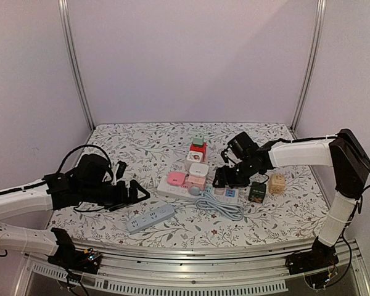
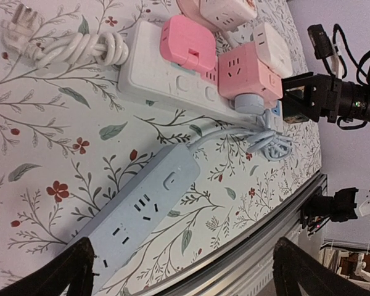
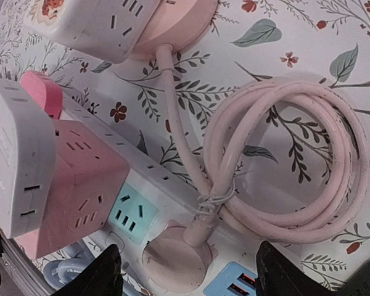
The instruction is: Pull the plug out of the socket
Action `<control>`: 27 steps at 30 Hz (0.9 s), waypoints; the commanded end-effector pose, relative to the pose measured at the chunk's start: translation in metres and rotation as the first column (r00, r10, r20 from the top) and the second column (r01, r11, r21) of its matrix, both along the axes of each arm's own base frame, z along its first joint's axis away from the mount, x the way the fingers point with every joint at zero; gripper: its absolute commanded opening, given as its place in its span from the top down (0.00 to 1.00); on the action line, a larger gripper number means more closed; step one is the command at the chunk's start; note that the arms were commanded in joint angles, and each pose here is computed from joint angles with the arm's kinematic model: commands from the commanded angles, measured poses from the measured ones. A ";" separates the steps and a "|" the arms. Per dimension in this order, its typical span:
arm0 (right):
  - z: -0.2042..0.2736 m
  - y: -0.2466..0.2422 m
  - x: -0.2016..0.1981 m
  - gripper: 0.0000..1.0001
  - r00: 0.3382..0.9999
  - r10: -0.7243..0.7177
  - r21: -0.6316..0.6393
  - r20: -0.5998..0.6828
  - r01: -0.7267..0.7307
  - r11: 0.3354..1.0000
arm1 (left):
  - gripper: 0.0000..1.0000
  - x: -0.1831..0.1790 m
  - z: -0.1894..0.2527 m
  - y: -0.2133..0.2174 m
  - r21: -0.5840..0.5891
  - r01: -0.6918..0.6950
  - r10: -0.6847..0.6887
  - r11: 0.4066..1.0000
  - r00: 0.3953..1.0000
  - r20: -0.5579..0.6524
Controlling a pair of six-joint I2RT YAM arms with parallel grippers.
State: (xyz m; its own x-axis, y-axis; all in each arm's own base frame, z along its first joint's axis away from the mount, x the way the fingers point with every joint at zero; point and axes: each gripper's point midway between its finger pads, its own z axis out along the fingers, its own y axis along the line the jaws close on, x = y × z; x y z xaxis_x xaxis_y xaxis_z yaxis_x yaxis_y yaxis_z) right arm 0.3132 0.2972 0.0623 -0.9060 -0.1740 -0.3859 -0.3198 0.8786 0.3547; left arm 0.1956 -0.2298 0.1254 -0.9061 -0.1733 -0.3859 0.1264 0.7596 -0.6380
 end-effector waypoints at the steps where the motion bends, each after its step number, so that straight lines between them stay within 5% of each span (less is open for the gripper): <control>1: -0.009 0.009 0.008 0.28 1.000 0.016 0.001 0.005 -0.016 1.000 | 0.00 0.006 0.004 0.002 -0.011 -0.026 0.026 1.000 1.000 0.013; 15: -0.036 0.006 0.003 0.27 0.999 0.024 -0.031 -0.035 -0.025 0.999 | 0.00 0.009 0.001 -0.003 -0.004 -0.016 0.016 1.000 1.000 0.006; 27: -0.043 0.016 -0.057 0.28 0.990 0.056 -0.015 -0.131 -0.059 0.998 | 0.01 0.010 0.001 -0.004 -0.012 -0.018 0.018 1.000 1.000 0.001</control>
State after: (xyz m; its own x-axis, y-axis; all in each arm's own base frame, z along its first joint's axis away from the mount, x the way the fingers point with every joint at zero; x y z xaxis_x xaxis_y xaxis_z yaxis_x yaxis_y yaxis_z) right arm 0.3120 0.3100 0.0451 -0.8984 -0.1845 -0.3986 -0.3378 0.8702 0.3587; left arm 0.1979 -0.2322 0.1188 -0.9113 -0.1716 -0.3743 0.1154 0.7662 -0.6322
